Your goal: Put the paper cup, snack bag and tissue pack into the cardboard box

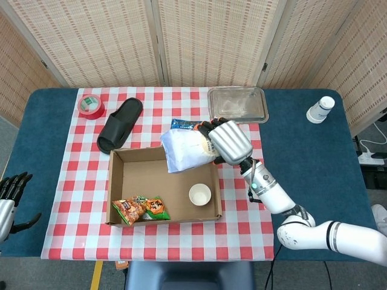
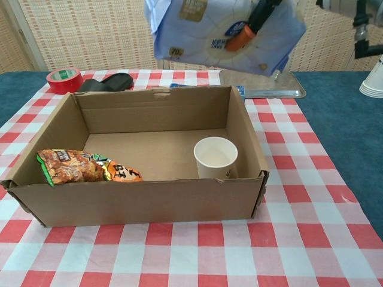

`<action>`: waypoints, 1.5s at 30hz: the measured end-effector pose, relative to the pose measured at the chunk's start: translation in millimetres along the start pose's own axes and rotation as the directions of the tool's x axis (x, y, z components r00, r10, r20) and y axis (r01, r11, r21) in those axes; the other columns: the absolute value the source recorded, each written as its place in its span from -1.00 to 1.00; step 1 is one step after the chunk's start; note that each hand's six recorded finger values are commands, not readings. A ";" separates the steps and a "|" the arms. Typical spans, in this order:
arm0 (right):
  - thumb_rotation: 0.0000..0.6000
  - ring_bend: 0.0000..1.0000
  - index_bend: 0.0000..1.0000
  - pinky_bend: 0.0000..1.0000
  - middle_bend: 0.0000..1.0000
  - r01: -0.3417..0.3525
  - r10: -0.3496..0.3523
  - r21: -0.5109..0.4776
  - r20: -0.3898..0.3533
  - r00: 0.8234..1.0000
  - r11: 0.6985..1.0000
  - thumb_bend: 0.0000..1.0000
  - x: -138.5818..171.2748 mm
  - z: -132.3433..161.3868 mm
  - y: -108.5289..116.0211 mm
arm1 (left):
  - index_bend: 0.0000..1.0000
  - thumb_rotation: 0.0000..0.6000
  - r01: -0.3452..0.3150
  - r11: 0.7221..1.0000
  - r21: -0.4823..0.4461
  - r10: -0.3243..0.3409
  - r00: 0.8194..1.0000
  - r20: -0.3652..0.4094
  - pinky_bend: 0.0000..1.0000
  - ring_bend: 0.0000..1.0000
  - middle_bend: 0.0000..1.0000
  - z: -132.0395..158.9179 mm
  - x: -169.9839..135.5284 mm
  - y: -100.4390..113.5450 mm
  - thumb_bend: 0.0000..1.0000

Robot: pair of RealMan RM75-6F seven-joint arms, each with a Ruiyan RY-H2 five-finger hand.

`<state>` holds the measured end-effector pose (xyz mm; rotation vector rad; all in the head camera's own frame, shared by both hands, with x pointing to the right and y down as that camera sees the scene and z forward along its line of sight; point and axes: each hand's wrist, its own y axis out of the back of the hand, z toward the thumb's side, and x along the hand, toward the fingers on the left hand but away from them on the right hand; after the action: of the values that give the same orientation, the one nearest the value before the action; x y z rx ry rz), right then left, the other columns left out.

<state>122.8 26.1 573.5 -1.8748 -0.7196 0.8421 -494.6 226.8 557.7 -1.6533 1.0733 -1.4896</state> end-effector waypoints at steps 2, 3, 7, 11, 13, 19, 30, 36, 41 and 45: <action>1.00 0.30 0.85 0.66 0.27 -0.009 0.009 -0.021 -0.023 1.000 1.000 -0.95 -0.4 8.4 -10.9 | -1.00 1.00 -0.002 1.000 -0.002 0.002 1.000 -0.001 -1.00 -1.00 -1.00 -0.6 -0.2 0.5 -0.55; 1.00 0.30 0.85 0.66 0.27 -0.014 0.013 -0.032 -0.030 0.999 0.999 -0.95 -0.8 11.6 -15.5 | -1.00 1.00 -0.004 1.000 -0.003 0.004 1.000 -0.002 -1.00 -1.00 -1.00 -1.1 -0.4 1.2 -0.55; 1.00 0.30 0.85 0.66 0.27 -0.037 0.033 -0.067 -0.058 0.998 0.997 -0.95 -4.3 24.9 -31.5 | -1.00 1.00 -0.008 1.000 -0.009 0.007 1.000 -0.004 -1.00 -1.00 -1.00 -2.2 -0.4 2.4 -0.55; 1.00 0.30 0.85 0.66 0.27 -0.055 0.048 -0.100 -0.077 0.996 0.993 -0.95 -8.9 36.8 -39.9 | -1.00 1.00 -0.012 1.000 -0.017 0.012 1.000 -0.008 -1.00 -1.00 -1.00 -4.2 -0.5 4.6 -0.55; 1.00 0.30 0.84 0.66 0.27 -0.064 0.054 -0.115 -0.087 0.995 0.991 -0.95 -11.3 43.7 -43.4 | -1.00 1.00 -0.014 1.000 -0.018 0.014 1.000 -0.007 -1.00 -1.00 -1.00 -4.7 -1.1 5.4 -0.55; 1.00 -0.36 0.11 -0.21 0.03 -0.122 0.106 -0.129 -0.122 0.987 0.984 -1.00 -11.8 55.8 -52.9 | -1.00 1.00 -0.018 1.000 -0.020 0.018 1.000 -0.004 -1.00 -1.00 -1.00 -5.1 -1.9 6.8 -0.55; 1.00 -1.00 -1.00 -1.00 -1.00 -0.253 0.243 -0.087 -0.114 0.963 0.963 -1.00 -10.8 55.9 -62.6 | -1.00 1.00 -0.019 0.999 -0.029 0.019 1.000 0.001 -1.00 -1.00 -1.00 -5.4 -2.8 8.3 -0.55; 1.00 -1.00 -1.00 -1.00 -1.00 -0.258 0.248 -0.083 -0.114 0.962 0.962 -1.00 -11.2 59.3 -64.3 | -1.00 1.00 -0.024 0.999 -0.034 0.024 1.000 0.000 -1.00 -1.00 -1.00 -5.9 -2.9 9.7 -0.55; 1.00 -1.00 -1.00 -1.00 -1.00 -0.237 0.227 -0.085 -0.117 0.967 0.968 -1.00 -11.0 61.4 -58.8 | -1.00 1.00 -0.022 0.999 -0.034 0.022 1.000 0.001 -1.00 -1.00 -1.00 -6.0 -3.2 9.6 -0.55; 1.00 -1.00 -1.00 -1.00 -1.00 -0.208 0.199 -0.077 -0.110 0.974 0.975 -1.00 -10.3 58.4 -49.4 | -1.00 1.00 -0.021 0.999 -0.032 0.021 1.000 0.003 -1.00 -1.00 -1.00 -5.4 -3.0 9.2 -0.55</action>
<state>64.0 67.6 601.4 -2.0808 -0.5143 0.8469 -501.3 225.6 548.9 -1.6607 1.1149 -1.4631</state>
